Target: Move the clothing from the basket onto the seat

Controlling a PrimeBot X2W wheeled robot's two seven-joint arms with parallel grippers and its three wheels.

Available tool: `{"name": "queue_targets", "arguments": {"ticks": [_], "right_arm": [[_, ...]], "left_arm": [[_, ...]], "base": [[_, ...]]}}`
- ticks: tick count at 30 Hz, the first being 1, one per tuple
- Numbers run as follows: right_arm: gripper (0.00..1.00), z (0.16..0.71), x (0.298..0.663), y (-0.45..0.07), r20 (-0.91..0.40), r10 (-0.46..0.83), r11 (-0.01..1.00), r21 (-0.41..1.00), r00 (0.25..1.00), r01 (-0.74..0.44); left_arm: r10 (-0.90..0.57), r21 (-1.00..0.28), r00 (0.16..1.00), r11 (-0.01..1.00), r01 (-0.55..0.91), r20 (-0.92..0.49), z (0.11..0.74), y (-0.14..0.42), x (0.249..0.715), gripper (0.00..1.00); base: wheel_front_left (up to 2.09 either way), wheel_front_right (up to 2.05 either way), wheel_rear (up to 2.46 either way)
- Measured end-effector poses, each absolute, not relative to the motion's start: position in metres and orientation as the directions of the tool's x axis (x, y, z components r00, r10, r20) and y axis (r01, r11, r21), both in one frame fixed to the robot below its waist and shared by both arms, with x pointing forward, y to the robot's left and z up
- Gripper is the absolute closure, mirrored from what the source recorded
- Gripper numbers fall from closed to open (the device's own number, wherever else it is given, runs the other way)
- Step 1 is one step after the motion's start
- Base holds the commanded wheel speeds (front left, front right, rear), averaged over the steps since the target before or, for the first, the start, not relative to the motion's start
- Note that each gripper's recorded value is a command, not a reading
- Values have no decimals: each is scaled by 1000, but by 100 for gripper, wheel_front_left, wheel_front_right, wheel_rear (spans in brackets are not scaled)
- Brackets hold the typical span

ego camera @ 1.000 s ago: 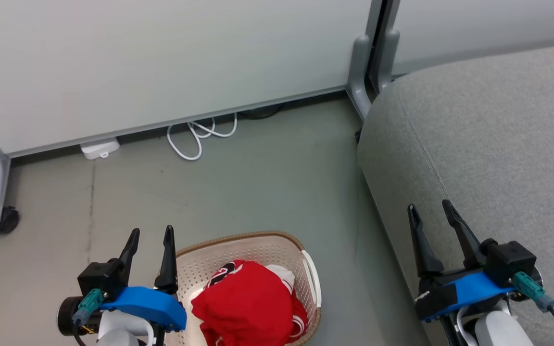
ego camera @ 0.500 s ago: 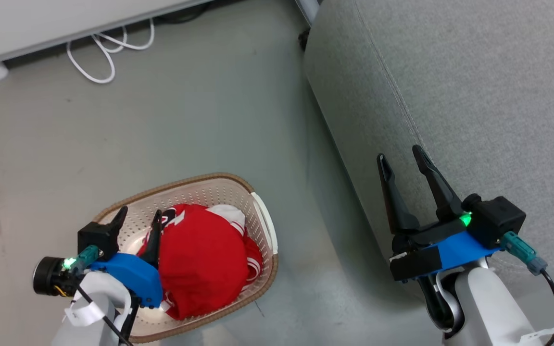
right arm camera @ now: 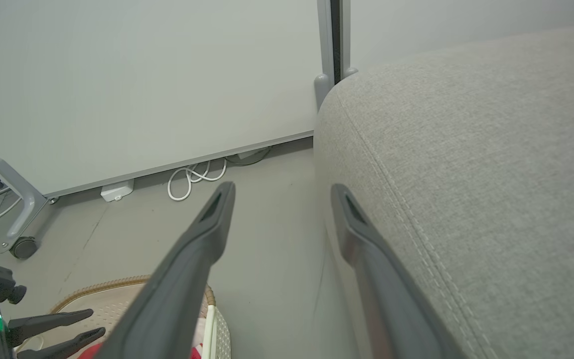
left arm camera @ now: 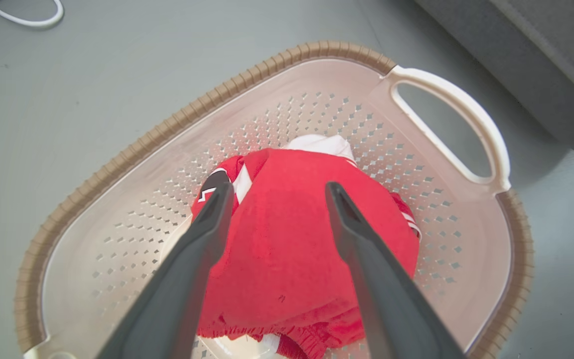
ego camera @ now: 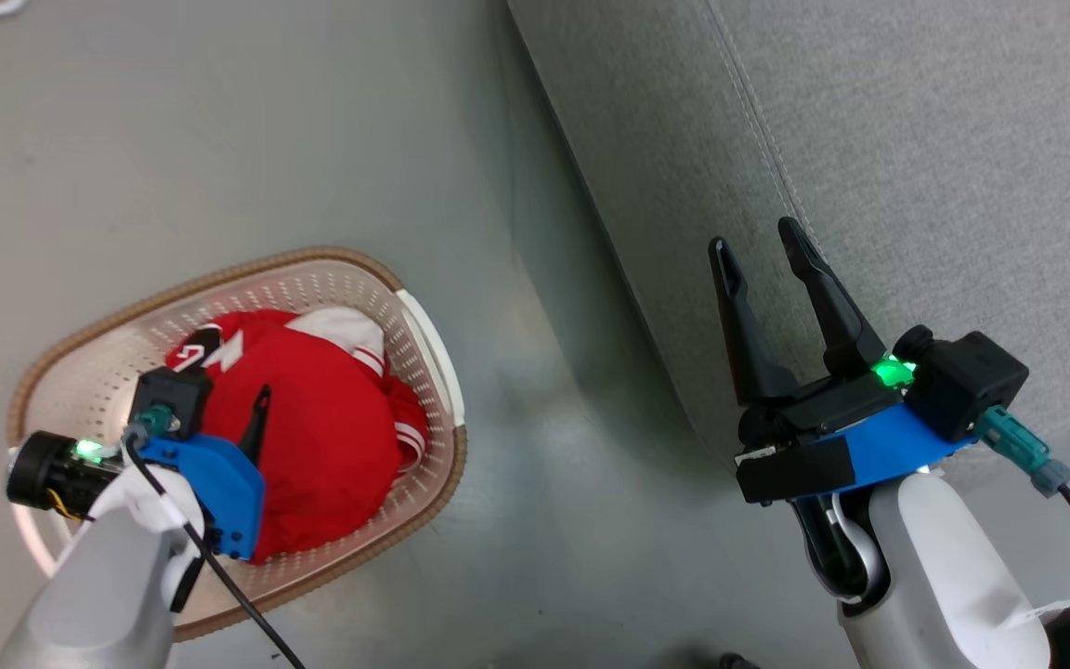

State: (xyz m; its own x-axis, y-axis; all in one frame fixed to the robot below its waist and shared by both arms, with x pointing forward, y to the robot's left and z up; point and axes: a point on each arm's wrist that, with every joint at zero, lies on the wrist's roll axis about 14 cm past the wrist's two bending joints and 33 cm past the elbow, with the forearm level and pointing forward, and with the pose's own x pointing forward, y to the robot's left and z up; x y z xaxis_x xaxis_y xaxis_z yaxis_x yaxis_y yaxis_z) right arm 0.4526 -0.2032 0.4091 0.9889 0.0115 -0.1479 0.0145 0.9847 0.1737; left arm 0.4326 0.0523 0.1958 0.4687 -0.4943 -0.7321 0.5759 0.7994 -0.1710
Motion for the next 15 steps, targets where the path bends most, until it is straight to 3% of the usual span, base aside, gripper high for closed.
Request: {"name": "queue_targets", "arguments": {"ticks": [15], "right_arm": [[0, 380, 464, -209, -203, 7, 983, 181, 979, 31]], "left_arm": [[-457, -194, 280, 748, 635, -845, 127, 52, 439, 0]], "base": [[0, 0, 0]]}}
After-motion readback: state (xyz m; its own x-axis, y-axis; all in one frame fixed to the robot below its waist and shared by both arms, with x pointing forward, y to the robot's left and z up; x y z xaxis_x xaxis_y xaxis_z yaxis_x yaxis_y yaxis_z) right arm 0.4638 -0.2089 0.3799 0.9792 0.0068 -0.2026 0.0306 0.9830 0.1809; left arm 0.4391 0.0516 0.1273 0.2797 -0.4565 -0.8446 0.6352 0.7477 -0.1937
